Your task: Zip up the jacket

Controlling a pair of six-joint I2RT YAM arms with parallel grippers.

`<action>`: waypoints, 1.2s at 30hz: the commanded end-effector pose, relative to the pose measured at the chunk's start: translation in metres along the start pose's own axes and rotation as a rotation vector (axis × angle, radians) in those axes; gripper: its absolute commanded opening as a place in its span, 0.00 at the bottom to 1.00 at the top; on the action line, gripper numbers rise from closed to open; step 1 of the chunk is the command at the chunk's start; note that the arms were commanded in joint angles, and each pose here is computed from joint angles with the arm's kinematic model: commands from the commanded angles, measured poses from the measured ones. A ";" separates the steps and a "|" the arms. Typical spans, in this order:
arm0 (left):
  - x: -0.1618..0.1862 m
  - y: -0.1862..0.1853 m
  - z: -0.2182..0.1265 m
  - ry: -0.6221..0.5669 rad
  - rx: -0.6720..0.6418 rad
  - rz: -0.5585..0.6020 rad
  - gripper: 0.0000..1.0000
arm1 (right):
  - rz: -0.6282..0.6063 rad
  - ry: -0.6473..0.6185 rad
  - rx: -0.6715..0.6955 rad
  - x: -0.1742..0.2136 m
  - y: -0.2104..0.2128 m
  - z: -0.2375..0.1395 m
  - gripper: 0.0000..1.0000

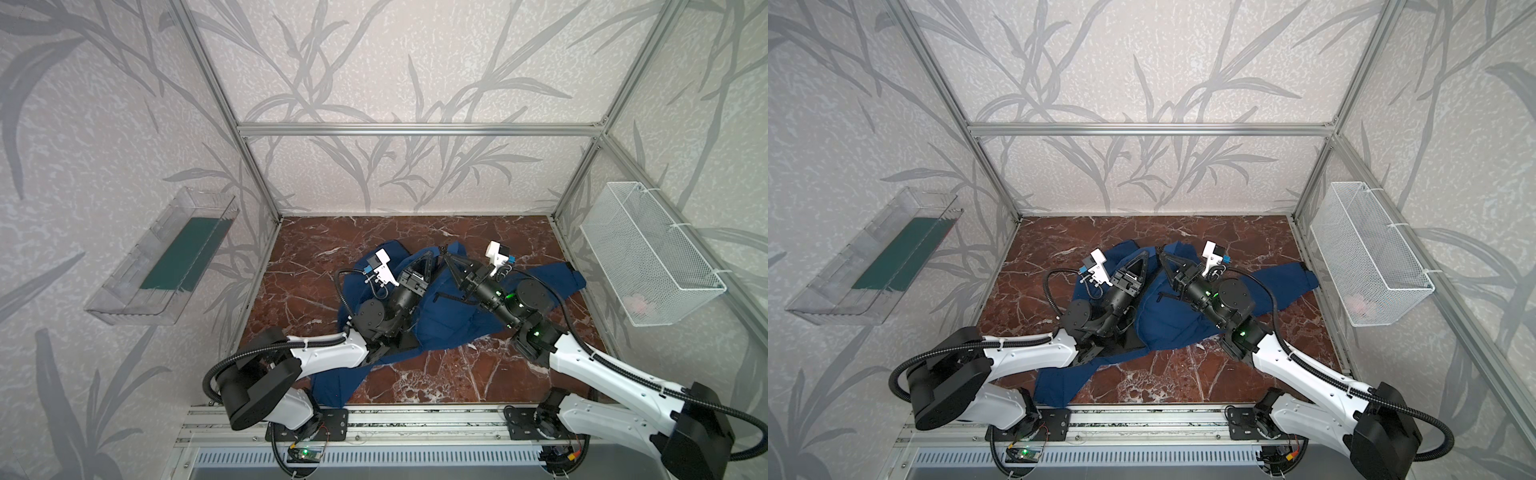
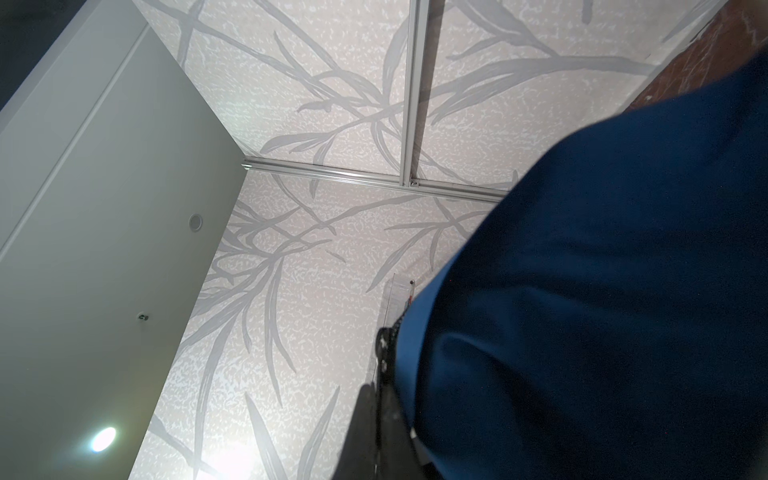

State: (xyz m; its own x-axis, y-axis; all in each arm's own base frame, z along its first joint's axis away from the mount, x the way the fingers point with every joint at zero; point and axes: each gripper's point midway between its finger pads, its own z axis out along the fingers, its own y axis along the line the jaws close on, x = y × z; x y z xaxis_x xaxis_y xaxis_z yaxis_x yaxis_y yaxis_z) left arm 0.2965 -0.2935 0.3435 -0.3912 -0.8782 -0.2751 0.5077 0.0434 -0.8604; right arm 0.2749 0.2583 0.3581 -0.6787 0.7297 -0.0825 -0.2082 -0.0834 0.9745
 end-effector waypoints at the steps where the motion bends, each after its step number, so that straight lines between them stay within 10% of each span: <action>1: -0.009 -0.015 0.006 -0.048 0.045 -0.043 0.35 | -0.022 -0.016 -0.072 -0.002 0.021 -0.007 0.00; 5: -0.006 -0.012 0.006 -0.034 0.042 -0.044 0.00 | -0.025 -0.024 -0.068 -0.003 0.020 -0.008 0.00; 36: 0.048 0.039 -0.073 0.295 -0.207 0.321 0.00 | 0.112 -0.126 0.059 -0.013 -0.022 -0.003 0.00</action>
State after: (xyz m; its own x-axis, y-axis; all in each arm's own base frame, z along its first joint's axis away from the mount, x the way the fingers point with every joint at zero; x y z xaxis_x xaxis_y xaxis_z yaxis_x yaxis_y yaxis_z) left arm 0.2426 -0.3037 0.2805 -0.4653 -0.6634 -0.5860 0.5028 0.3468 -0.7918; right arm 0.2797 0.2560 0.3201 -0.6361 0.7715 0.0143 -0.0632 -0.0705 0.9955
